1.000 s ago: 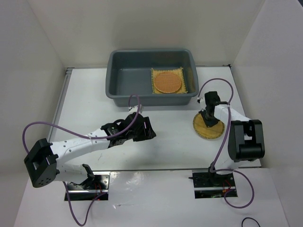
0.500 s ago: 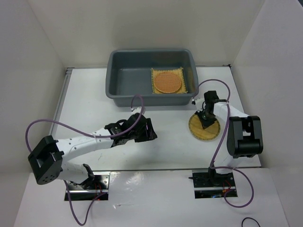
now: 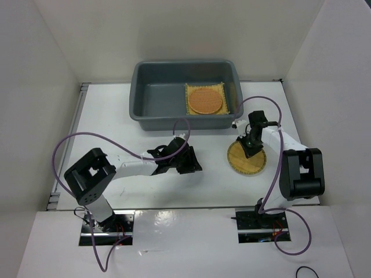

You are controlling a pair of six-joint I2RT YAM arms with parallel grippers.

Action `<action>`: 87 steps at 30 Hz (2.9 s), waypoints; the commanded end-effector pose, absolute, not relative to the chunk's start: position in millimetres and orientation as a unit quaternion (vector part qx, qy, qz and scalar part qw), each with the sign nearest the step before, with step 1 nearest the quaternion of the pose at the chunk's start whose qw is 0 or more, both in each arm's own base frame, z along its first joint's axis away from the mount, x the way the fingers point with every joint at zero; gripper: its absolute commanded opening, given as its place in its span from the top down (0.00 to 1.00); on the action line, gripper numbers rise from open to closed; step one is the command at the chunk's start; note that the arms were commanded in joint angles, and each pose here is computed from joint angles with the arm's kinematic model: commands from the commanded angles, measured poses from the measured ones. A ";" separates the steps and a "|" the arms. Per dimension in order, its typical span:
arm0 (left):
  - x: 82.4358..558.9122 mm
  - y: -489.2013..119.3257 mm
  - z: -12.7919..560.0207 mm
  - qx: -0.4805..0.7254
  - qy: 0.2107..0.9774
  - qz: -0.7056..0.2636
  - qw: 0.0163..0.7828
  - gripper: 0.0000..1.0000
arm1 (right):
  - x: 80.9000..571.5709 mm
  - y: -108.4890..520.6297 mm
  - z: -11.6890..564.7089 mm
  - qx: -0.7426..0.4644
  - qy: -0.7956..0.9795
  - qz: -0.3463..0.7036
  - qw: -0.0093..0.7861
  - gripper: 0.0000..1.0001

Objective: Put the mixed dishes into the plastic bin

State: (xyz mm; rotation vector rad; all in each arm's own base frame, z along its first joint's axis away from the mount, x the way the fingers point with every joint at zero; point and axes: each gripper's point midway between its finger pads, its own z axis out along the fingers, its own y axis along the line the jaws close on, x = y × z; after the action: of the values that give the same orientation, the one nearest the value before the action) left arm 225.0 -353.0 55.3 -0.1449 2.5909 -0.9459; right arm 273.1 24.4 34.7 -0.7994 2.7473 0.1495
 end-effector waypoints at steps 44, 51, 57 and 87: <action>288.2 -366.6 84.6 -0.037 0.888 -0.427 0.168 0.35 | 311.2 -51.8 81.7 -0.108 0.935 -0.217 0.260 1.00; 287.2 -366.1 83.0 -0.042 0.887 -0.428 0.165 0.37 | 298.2 -65.1 33.9 -0.106 0.950 -0.240 0.169 1.00; 284.4 -364.2 78.4 -0.051 0.889 -0.427 0.159 0.38 | 292.7 -63.5 15.8 -0.110 0.956 -0.233 0.141 1.00; 295.9 -383.4 62.1 0.130 0.861 -0.485 0.077 0.33 | 280.3 39.2 37.3 -0.273 0.948 0.076 0.147 0.99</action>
State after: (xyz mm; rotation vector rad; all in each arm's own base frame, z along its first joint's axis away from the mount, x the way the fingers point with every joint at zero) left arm 294.3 -377.6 50.6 0.1969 2.6408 -1.3789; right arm 274.7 32.8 26.2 -0.7643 2.7600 0.1877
